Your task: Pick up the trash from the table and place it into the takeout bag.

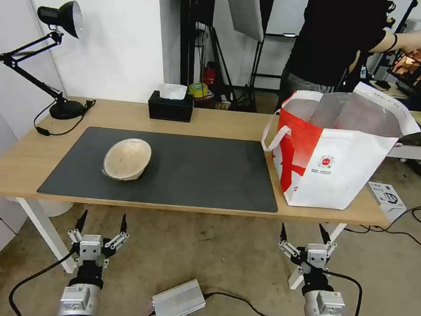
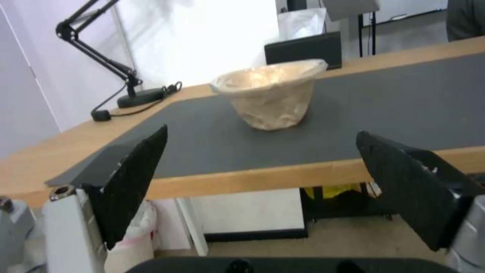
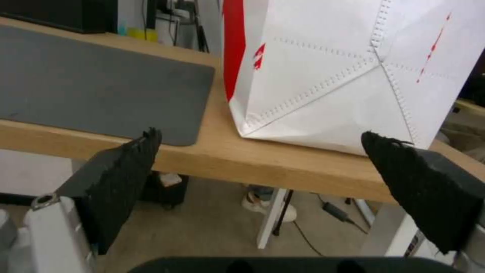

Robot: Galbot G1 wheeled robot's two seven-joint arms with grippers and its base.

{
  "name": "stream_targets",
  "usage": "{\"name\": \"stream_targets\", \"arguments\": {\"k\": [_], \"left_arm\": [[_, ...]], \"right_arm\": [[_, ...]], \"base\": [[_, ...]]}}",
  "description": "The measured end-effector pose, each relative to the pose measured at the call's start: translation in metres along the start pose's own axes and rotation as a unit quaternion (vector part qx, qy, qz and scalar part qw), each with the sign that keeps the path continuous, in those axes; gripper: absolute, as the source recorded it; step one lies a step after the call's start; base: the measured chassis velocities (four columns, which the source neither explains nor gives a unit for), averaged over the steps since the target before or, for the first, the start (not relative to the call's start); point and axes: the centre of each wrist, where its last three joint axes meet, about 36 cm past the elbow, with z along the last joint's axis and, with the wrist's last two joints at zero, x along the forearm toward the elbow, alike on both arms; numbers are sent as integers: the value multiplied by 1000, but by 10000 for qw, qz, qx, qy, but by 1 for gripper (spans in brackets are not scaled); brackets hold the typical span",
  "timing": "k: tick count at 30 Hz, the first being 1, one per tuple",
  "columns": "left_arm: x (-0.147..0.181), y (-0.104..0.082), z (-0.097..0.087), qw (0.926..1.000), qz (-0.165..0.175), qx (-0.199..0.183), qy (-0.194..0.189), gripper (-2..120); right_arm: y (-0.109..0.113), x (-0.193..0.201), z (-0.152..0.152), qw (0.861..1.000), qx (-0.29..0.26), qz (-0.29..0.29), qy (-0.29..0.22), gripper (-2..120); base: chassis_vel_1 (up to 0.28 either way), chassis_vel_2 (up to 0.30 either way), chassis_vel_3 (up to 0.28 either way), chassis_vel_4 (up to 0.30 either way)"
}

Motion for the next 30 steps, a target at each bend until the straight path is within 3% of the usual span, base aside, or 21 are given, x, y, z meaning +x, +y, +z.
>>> {"name": "stream_targets", "arguments": {"k": [6, 12, 17, 21, 26, 30], "left_arm": [[-1, 4, -11, 9999, 3, -73, -152, 100], [-8, 23, -27, 9971, 73, -580, -488, 100], [-18, 44, -46, 9891, 145, -1107, -960, 100], [-32, 69, -66, 9746, 346, -1707, -1406, 100], [-43, 82, -73, 9638, 582, -2066, -1581, 100], [-63, 97, -71, 9493, 1022, -2458, -1673, 100]], "right_arm": [[2, 0, 0, 10000, -29, 11, -3, 100], [4, -1, -2, 10000, -70, 25, -26, 100], [6, -3, -3, 9999, -103, 26, -52, 100], [9, -6, -4, 9999, -129, -2, -77, 100], [11, -6, -5, 9999, -150, -6, -77, 100], [11, -7, -4, 9999, -154, 1, -68, 100]], "base": [[0, 0, 0, 0], [0, 0, 0, 0], [0, 0, 0, 0], [0, 0, 0, 0], [0, 0, 0, 0], [0, 0, 0, 0]]}}
